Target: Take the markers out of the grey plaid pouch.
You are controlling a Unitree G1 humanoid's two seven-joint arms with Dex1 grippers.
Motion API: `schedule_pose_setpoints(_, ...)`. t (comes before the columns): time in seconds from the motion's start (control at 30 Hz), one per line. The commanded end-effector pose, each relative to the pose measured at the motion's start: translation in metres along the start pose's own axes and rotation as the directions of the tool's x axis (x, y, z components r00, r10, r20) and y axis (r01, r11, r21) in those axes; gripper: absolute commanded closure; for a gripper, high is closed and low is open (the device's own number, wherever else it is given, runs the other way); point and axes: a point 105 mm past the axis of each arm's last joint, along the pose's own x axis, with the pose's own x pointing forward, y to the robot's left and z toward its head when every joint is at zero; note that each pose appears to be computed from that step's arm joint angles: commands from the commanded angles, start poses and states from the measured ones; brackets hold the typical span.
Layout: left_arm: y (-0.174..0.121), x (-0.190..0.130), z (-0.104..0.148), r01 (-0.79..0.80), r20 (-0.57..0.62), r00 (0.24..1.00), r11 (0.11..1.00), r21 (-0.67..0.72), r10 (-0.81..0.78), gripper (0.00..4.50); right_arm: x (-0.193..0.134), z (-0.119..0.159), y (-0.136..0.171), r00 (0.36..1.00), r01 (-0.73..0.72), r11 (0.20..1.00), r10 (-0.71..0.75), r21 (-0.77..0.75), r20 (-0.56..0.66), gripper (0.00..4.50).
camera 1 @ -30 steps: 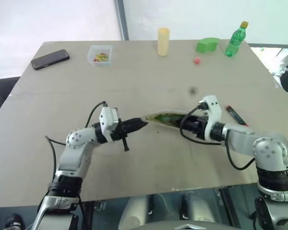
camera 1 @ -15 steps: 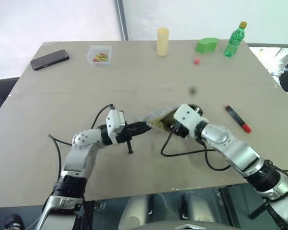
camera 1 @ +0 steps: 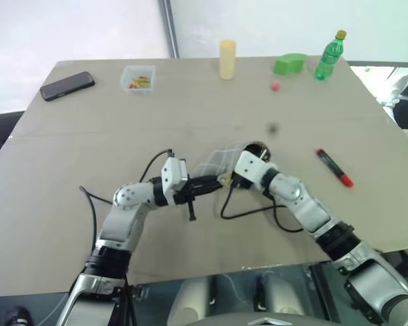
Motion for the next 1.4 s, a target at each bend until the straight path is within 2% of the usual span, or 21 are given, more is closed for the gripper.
schedule_pose_setpoints(0.03,-0.005,0.005,0.01,0.036,0.026,0.999,0.998,0.043,-0.037,4.5,0.003,0.012,-0.014,0.995,0.048,0.977,-0.066,0.205,0.08,0.22)
schedule_pose_setpoints(0.13,-0.004,0.002,0.01,0.026,0.018,0.999,0.999,0.045,-0.027,4.5,0.004,0.004,-0.021,0.995,0.075,0.978,-0.087,0.196,0.058,0.22)
schedule_pose_setpoints(0.2,-0.002,0.0,0.011,0.013,0.015,1.0,0.999,0.043,-0.014,4.5,0.006,0.001,-0.019,0.997,0.066,0.998,-0.065,-0.008,0.042,0.22)
schedule_pose_setpoints(0.27,0.001,-0.002,0.01,0.0,0.009,1.0,0.999,0.041,0.0,4.5,0.007,-0.003,-0.009,0.999,0.025,0.982,-0.018,-0.188,0.04,0.22)
schedule_pose_setpoints(0.43,0.01,-0.006,0.009,-0.038,0.004,0.999,0.999,0.033,0.037,4.5,0.013,-0.003,0.009,0.994,-0.048,0.894,0.086,-0.446,0.065,0.22)
schedule_pose_setpoints(0.67,0.019,-0.014,0.005,-0.078,-0.015,0.997,0.997,0.028,0.079,4.5,0.019,-0.014,0.013,0.991,-0.083,0.815,0.128,-0.574,0.037,0.22)
schedule_pose_setpoints(0.77,0.022,-0.016,0.006,-0.096,-0.018,0.995,0.995,0.029,0.097,4.5,0.016,-0.026,0.016,0.984,-0.153,0.787,0.176,-0.598,-0.02,0.22)
schedule_pose_setpoints(0.9,0.025,-0.021,0.004,-0.114,-0.032,0.993,0.993,0.038,0.116,4.5,0.005,-0.045,0.025,0.956,-0.287,0.786,0.267,-0.548,-0.118,0.22)
schedule_pose_setpoints(1.03,0.024,-0.026,0.002,-0.118,-0.041,0.992,0.992,0.042,0.119,4.5,0.003,-0.05,0.023,0.943,-0.334,0.788,0.287,-0.517,-0.171,0.22)
schedule_pose_setpoints(1.1,0.025,-0.03,0.0,-0.131,-0.049,0.99,0.99,0.048,0.134,4.5,0.004,-0.056,0.026,0.921,-0.387,0.82,0.323,-0.42,-0.219,0.22)
schedule_pose_setpoints(1.2,0.029,-0.039,-0.003,-0.168,-0.062,0.983,0.984,0.058,0.171,4.5,0.012,-0.044,0.017,0.93,-0.357,0.886,0.31,-0.296,-0.195,0.22)
schedule_pose_setpoints(1.3,0.038,-0.052,-0.005,-0.231,-0.078,0.968,0.969,0.092,0.239,4.5,0.005,-0.047,0.013,0.901,-0.411,0.871,0.344,-0.268,-0.263,0.22)
schedule_pose_setpoints(1.4,0.051,-0.063,-0.006,-0.318,-0.059,0.941,0.932,0.172,0.332,4.5,-0.004,-0.044,-0.003,0.905,-0.377,0.898,0.306,-0.225,-0.294,0.22)
